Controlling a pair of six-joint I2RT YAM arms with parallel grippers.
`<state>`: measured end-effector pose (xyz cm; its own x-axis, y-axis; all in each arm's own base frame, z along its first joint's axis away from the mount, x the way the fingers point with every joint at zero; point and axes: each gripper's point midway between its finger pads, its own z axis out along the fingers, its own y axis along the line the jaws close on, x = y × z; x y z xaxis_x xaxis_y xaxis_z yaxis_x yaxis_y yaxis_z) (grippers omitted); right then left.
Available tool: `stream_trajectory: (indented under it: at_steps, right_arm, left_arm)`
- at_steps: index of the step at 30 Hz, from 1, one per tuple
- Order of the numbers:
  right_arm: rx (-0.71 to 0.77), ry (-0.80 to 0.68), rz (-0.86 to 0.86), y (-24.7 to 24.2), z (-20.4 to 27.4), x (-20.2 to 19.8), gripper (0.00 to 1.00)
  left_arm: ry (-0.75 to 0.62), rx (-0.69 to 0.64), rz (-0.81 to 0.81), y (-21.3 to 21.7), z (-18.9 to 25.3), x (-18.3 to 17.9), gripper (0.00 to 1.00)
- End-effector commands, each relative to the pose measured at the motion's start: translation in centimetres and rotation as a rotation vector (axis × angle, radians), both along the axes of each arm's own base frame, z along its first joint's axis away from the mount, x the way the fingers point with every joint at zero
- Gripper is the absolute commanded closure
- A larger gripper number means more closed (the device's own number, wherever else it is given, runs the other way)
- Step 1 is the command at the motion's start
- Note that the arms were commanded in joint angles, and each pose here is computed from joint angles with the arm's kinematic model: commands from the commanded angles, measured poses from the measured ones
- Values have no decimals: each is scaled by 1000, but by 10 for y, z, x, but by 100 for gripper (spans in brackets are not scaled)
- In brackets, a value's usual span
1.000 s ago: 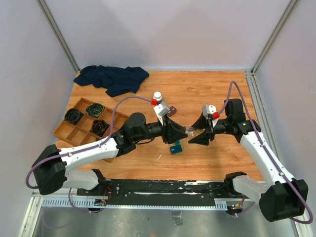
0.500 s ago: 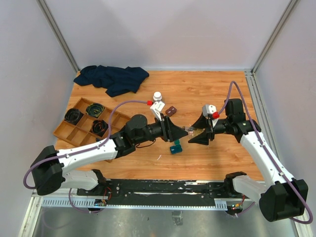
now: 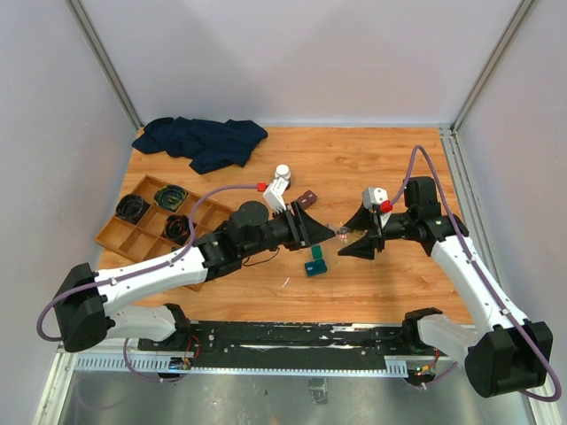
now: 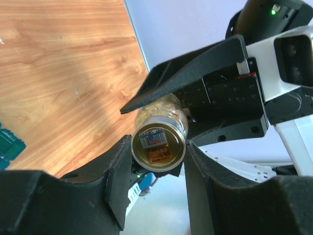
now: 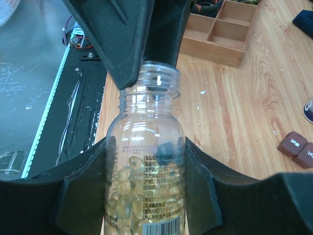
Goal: Sort the pills into containers
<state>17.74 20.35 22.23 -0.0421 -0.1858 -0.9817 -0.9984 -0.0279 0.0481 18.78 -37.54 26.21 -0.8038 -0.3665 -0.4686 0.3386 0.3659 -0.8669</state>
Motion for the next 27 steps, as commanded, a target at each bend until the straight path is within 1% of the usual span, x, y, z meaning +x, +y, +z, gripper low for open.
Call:
stream_trajectory:
  at_steps: [1, 6, 9, 13, 16, 17, 19, 24, 27]
  right_arm:
    - [31, -20, 22, 0, 10, -4, 99]
    - [32, -20, 23, 0, 10, -4, 99]
    - [32, -20, 23, 0, 10, -4, 99]
    - [31, -22, 22, 0, 10, -4, 99]
    - [32, -24, 22, 0, 11, -4, 99]
    - [32, -24, 22, 0, 11, -4, 99]
    - [33, -24, 23, 0, 11, -4, 99]
    - [33, -30, 14, -1, 11, -4, 99]
    - [35, -29, 13, -2, 12, -4, 99]
  left_arm:
    - [-21, -30, 123, 15, 21, 16, 100]
    - [-39, 13, 165, 24, 15, 21, 100]
    - [-75, 87, 231, 36, 4, 31, 100]
    - [-142, 283, 361, 69, -34, 57, 99]
    - [-120, 420, 427, 105, -77, 85, 96]
    - [-91, 465, 468, 122, -94, 100, 95]
    - [-59, 535, 500, 145, -119, 120, 94]
    - [-1, 727, 485, 173, -166, 161, 93]
    - [16, 865, 518, 182, -185, 183, 93]
